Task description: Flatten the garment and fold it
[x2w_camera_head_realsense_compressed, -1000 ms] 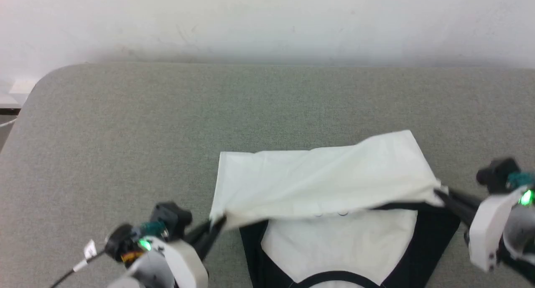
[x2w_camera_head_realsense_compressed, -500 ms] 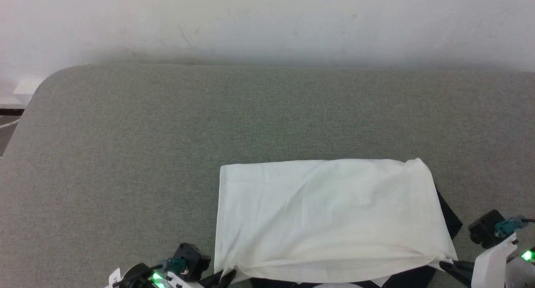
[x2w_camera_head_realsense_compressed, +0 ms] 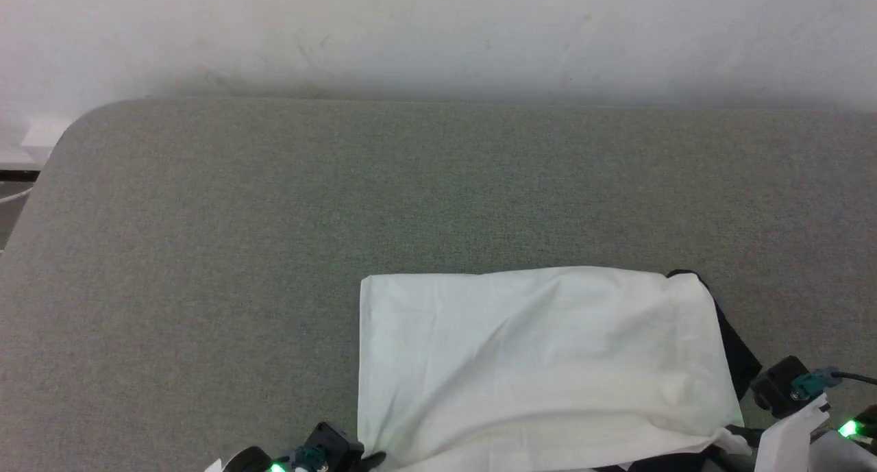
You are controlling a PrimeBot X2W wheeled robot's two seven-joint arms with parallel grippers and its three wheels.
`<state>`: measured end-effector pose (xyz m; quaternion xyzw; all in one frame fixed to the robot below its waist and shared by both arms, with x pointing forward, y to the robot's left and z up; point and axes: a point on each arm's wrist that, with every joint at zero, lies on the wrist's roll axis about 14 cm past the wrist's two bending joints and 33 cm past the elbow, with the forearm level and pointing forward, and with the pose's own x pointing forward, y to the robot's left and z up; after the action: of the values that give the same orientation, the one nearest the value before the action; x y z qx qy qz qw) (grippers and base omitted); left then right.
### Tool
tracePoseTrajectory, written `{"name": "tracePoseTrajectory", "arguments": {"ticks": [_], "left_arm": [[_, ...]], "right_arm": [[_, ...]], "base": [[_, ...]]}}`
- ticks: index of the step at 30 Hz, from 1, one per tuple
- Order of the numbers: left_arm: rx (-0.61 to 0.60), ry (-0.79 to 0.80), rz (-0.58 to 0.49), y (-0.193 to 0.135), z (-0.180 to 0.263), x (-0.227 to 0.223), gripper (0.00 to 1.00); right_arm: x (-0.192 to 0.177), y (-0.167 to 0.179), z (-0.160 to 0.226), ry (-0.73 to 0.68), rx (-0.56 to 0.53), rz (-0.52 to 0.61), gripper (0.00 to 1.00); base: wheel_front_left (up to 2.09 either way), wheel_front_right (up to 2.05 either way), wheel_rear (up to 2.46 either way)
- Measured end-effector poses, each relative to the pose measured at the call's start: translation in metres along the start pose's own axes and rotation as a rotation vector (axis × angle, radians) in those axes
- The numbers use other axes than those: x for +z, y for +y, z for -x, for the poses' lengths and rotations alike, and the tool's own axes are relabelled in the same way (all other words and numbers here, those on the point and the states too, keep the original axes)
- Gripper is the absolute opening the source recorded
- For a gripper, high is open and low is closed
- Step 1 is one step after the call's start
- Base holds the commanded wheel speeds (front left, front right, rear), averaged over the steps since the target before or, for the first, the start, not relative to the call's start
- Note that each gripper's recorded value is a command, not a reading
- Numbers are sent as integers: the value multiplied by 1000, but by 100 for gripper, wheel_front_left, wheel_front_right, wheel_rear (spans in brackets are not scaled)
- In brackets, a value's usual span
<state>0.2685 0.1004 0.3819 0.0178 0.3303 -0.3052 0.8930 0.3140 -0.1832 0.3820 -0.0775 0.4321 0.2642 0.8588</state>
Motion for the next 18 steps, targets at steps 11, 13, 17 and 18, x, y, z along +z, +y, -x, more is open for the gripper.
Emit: {"name": "tracePoseTrajectory", "arguments": {"ticks": [11,13,17,18], "left_arm": [[154,-377,34,31,20,73,100],[201,-453,53,40,28,89,100],[320,-597,68,62,48,113,100],[359,-636,83,70,54,118,100]], "right_arm": [[72,0,32,-276,-10,-69,100],[88,-1,41,-343,-19,-78,100],[108,-2,53,-451,-37,-132,100],[108,-5,54,-462,-56,-140,100]], "base": [[0,0,0],[0,0,0],[0,0,0],[0,0,0]]}}
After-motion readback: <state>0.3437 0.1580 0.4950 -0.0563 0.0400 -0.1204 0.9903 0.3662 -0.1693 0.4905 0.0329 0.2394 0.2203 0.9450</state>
